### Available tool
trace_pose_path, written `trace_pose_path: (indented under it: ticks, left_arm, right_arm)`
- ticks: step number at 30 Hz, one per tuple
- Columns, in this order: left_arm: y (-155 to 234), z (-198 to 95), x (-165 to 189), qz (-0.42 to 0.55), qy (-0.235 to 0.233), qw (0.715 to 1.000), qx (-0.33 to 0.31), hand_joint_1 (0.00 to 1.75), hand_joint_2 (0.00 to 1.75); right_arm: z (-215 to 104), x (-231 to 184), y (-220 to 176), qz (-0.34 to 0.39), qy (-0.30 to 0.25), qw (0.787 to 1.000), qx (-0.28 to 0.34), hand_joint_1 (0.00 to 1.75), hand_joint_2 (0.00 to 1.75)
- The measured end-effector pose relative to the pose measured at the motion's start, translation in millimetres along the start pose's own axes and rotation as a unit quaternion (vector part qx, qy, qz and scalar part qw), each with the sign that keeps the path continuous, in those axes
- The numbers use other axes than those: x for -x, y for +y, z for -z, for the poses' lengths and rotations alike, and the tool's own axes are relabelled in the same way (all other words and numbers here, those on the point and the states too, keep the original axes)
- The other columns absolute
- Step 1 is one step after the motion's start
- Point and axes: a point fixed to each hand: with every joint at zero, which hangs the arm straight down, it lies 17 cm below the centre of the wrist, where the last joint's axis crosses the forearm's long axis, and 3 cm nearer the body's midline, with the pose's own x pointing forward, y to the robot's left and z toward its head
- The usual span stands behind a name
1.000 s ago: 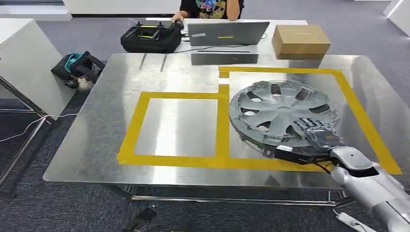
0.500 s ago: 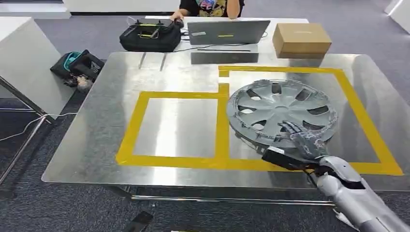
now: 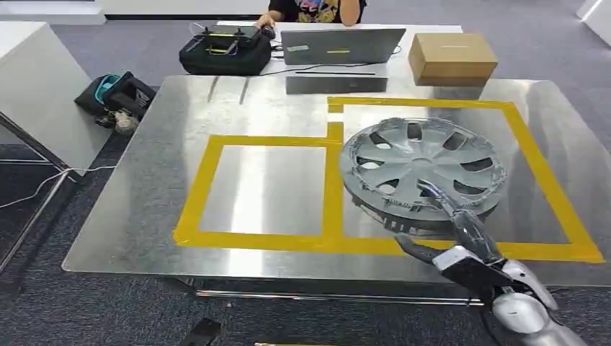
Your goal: Take the parts from the cabinet and place them on the table.
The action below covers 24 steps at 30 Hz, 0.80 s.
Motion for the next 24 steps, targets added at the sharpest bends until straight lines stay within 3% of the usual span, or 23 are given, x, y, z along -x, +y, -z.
trace_pose_path:
  ticks: [10, 17, 24]
  left_arm:
    - [3, -1, 4, -0.009, 0.002, 1.0, -0.005, 0.0, 0.0]
    - [2, -3, 10, -0.038, 0.015, 0.999, -0.007, 0.0, 0.0]
    - [4, -1, 12, -0.059, 0.029, 0.998, -0.012, 0.0, 0.0]
  right_arm:
    - [-15, -28, -30, 0.003, -0.034, 0.998, 0.046, 0.0, 1.75]
    - [-49, -83, -79, 0.037, -0.108, 0.975, 0.19, 0.0, 1.75]
    - [-78, -112, -103, 0.065, -0.123, 0.952, 0.273, 0.0, 1.75]
